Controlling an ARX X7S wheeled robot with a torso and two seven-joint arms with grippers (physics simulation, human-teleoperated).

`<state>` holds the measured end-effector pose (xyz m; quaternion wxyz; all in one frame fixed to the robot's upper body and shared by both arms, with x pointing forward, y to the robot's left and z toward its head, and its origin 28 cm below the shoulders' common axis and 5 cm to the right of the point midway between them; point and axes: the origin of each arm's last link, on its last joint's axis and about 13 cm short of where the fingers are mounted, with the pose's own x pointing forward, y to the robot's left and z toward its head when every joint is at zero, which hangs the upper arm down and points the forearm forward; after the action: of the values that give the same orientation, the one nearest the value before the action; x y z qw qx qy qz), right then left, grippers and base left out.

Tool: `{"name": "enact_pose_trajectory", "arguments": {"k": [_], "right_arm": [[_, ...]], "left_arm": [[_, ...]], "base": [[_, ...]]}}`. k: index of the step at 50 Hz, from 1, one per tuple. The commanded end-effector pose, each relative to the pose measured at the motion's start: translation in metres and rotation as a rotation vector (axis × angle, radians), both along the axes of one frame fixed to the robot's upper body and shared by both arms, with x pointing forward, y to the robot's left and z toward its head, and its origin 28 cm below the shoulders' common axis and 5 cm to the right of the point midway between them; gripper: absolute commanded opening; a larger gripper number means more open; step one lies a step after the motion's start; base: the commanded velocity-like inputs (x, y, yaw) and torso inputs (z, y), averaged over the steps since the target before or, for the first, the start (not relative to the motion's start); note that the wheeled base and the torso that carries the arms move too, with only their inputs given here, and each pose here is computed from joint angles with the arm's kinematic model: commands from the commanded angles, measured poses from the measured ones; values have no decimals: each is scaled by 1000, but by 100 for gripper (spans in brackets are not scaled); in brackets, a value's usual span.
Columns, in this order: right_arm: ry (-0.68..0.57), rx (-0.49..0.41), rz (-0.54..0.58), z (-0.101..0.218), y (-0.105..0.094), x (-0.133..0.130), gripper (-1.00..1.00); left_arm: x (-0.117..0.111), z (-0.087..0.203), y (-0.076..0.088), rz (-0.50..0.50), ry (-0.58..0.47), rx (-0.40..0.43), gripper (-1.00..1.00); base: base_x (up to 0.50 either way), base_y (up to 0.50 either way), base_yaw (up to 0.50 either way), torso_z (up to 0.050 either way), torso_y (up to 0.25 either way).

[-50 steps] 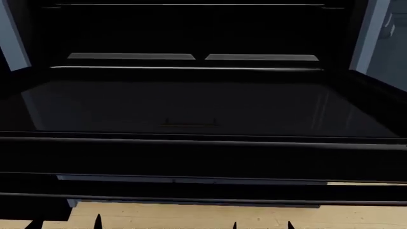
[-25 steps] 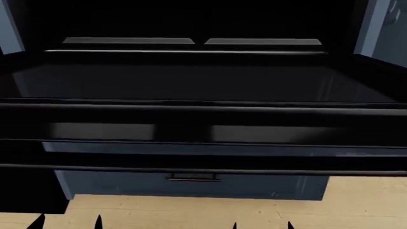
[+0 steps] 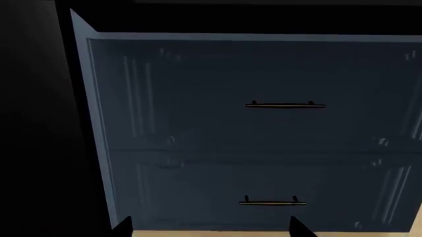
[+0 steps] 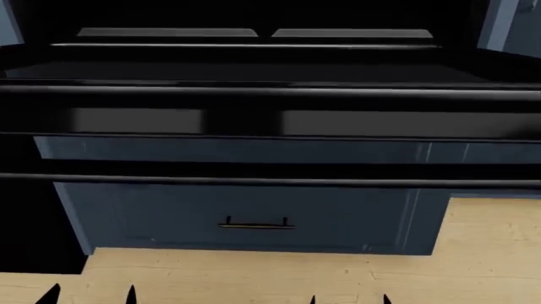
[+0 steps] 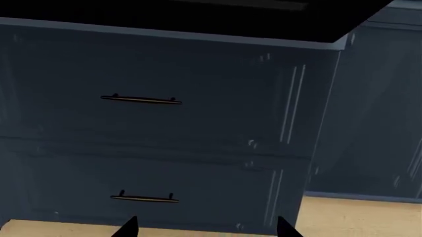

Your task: Close the oven door

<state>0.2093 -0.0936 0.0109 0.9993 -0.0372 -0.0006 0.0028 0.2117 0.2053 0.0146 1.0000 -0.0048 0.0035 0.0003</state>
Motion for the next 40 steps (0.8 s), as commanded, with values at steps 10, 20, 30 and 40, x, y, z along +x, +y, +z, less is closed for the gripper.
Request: {"name": "enact_pose_trajectory", "arguments": {"k": [10, 20, 30, 40], "right_arm": [[4, -4, -1, 0, 0, 0, 100], [1, -4, 5, 0, 0, -1, 100], [-9, 0, 1, 0, 0, -1, 100], [-9, -1, 0, 0, 0, -1, 100]], "left_arm": [[0, -1, 0, -1, 5, 2, 100], [-1, 0, 0, 0, -6, -5, 100], [0, 0, 0, 2, -8, -2, 100], [0, 0, 0, 1, -9, -2, 100]], "base": [[0, 0, 0, -48, 0], [0, 0, 0, -34, 0], [133, 0, 0, 0, 0], [216, 0, 0, 0, 0]]}}
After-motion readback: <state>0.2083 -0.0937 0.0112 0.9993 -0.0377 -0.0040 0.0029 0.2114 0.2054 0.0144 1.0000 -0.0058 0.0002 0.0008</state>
